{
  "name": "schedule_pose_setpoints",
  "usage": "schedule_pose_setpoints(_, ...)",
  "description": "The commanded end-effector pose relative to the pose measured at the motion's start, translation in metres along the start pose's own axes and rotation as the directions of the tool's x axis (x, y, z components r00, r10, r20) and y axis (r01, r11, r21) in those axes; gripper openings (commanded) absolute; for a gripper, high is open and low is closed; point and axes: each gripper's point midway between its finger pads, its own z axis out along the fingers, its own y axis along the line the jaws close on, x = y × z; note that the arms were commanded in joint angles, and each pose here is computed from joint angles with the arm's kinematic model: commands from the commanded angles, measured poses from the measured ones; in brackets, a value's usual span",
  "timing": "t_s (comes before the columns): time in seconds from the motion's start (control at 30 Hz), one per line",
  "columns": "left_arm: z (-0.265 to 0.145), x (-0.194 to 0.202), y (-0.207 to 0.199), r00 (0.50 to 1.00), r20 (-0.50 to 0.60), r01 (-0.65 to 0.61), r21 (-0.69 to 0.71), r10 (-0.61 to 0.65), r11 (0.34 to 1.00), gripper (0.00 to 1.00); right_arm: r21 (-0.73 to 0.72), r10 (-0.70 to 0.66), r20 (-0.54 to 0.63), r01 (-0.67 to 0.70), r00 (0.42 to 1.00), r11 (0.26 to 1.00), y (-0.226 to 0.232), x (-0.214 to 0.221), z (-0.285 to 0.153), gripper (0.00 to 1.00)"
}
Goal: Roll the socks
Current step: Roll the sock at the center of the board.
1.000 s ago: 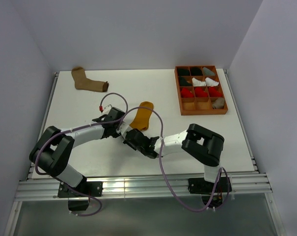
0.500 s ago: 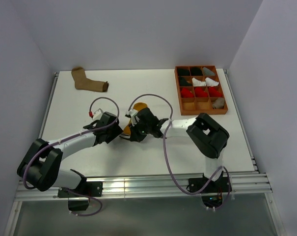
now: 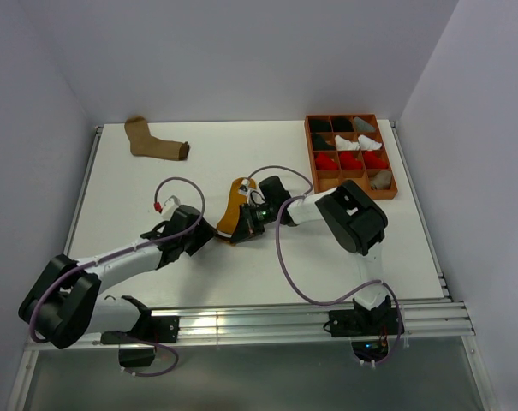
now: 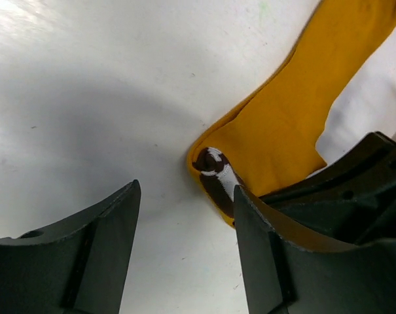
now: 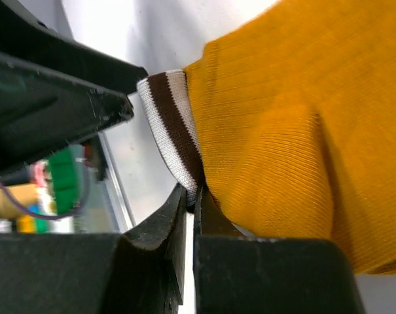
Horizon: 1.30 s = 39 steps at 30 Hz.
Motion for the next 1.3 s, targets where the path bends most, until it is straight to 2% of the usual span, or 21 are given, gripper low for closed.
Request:
schedule_pose_setpoints(0.0,0.003,0.003,-0.018,1.0,-0.009,0.008,0.067,-0.007,0.998,0.63,-0.018,0.15,-0.035,-0.15,0.988,0.988,-0.007,0.011,0.001,0.0)
schedule_pose_setpoints(0.27,0.02,0.007,-0.019,1.0,-0.015,-0.008,0.038,0.009,0.999,0.53,-0.025,0.213,-0.04,-0.214,0.976,0.977,-0.014,0.011,0.001,0.0)
schedule_pose_setpoints(0.47,0.035,0.018,-0.003,0.997,-0.06,-0.054,-0.057,0.05,0.997,0.43,-0.003,0.14,-0.001,-0.14,0.99,0.99,-0.012,0.004,-0.005,0.0)
schedule_pose_setpoints(0.57,0.039,0.023,0.007,0.994,-0.081,-0.077,-0.1,0.069,0.992,0.36,0.053,0.052,0.043,-0.054,0.998,0.997,-0.01,-0.002,-0.013,0.14)
schedule_pose_setpoints(0.6,0.04,0.026,0.013,0.992,-0.094,-0.091,-0.128,0.079,0.988,0.35,0.076,0.023,0.056,-0.027,0.998,0.997,-0.011,-0.004,-0.015,0.24)
schedule_pose_setpoints(0.73,0.042,0.027,0.02,0.985,-0.116,-0.145,-0.171,0.126,0.974,0.33,0.165,-0.131,0.133,0.109,0.982,0.98,-0.001,-0.017,-0.027,0.37)
schedule_pose_setpoints(0.77,0.042,0.026,0.018,0.982,-0.12,-0.163,-0.172,0.143,0.972,0.32,0.203,-0.175,0.141,0.144,0.975,0.968,-0.004,-0.016,-0.03,0.4)
schedule_pose_setpoints(0.87,0.041,0.023,0.017,0.975,-0.13,-0.202,-0.182,0.18,0.962,0.31,0.35,-0.303,0.173,0.229,0.937,0.908,-0.005,-0.024,-0.04,0.42)
schedule_pose_setpoints(0.9,0.04,0.021,0.015,0.973,-0.129,-0.211,-0.183,0.189,0.96,0.31,0.372,-0.358,0.188,0.271,0.915,0.888,0.008,-0.027,-0.042,0.42)
schedule_pose_setpoints(0.93,0.038,0.018,0.012,0.969,-0.132,-0.231,-0.187,0.208,0.955,0.31,0.459,-0.406,0.199,0.281,0.892,0.843,-0.002,-0.03,-0.049,0.43)
schedule_pose_setpoints(1.0,0.036,0.014,0.009,0.965,-0.13,-0.249,-0.19,0.228,0.95,0.31,0.521,-0.485,0.217,0.319,0.847,0.791,0.008,-0.038,-0.056,0.45)
schedule_pose_setpoints(1.03,0.035,0.012,0.006,0.961,-0.132,-0.266,-0.189,0.244,0.945,0.31,0.582,-0.541,0.199,0.346,0.817,0.736,0.009,-0.037,-0.056,0.45)
schedule_pose_setpoints(1.13,0.034,0.009,-0.002,0.955,-0.135,-0.284,-0.178,0.263,0.942,0.31,0.664,-0.642,0.178,0.39,0.746,0.638,0.022,-0.039,-0.055,0.47)
schedule_pose_setpoints(1.27,0.035,0.012,-0.005,0.949,-0.159,-0.297,-0.169,0.271,0.94,0.31,0.702,-0.713,0.154,0.432,0.684,0.566,0.034,-0.038,-0.047,0.48)
